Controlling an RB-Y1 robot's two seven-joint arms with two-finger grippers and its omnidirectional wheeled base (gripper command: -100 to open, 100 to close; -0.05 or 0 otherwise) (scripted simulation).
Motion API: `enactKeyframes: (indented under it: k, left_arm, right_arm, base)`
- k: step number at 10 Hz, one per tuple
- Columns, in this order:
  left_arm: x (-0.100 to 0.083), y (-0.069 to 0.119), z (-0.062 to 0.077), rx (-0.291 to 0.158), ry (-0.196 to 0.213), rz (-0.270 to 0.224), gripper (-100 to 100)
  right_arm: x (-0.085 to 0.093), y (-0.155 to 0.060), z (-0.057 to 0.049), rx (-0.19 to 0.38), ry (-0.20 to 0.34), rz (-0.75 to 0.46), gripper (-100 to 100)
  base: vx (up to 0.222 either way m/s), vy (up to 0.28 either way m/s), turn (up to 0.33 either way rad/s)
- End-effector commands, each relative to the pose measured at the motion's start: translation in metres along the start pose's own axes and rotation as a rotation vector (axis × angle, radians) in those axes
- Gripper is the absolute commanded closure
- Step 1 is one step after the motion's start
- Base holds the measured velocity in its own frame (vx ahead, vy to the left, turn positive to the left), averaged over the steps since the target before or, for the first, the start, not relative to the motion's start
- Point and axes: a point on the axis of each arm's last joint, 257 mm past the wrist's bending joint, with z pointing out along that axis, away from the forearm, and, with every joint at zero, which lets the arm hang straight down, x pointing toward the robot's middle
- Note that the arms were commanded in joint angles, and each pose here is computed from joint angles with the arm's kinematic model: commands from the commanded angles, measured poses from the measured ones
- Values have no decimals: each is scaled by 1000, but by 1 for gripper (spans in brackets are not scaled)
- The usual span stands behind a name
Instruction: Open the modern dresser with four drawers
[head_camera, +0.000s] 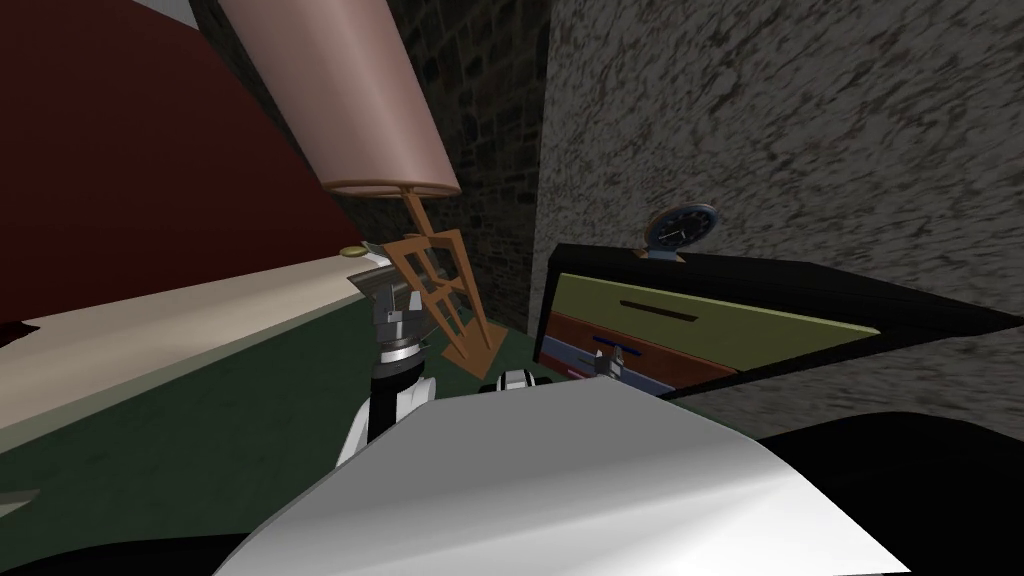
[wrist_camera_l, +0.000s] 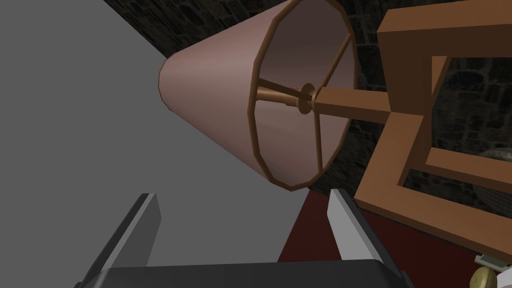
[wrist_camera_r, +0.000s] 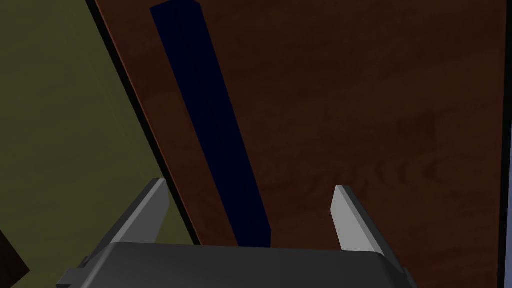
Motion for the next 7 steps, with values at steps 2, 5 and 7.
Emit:
enactKeyframes:
  k: [2,5,7]
  left_arm:
    - [0,0,0,0,0,0,0]
    - [0,0,0,0,0,0,0]
    - [0,0,0,0,0,0,0]
  right_arm:
    - [-9,6,-15,22,-48,-82,-100]
    - [-20,13,-28,26,-75,-113,-100]
    - [-18,8,-16,26,-72,-110,-100]
  base:
    - [41,-3,97]
    - [39,-5,47]
    - [23,-9,1]
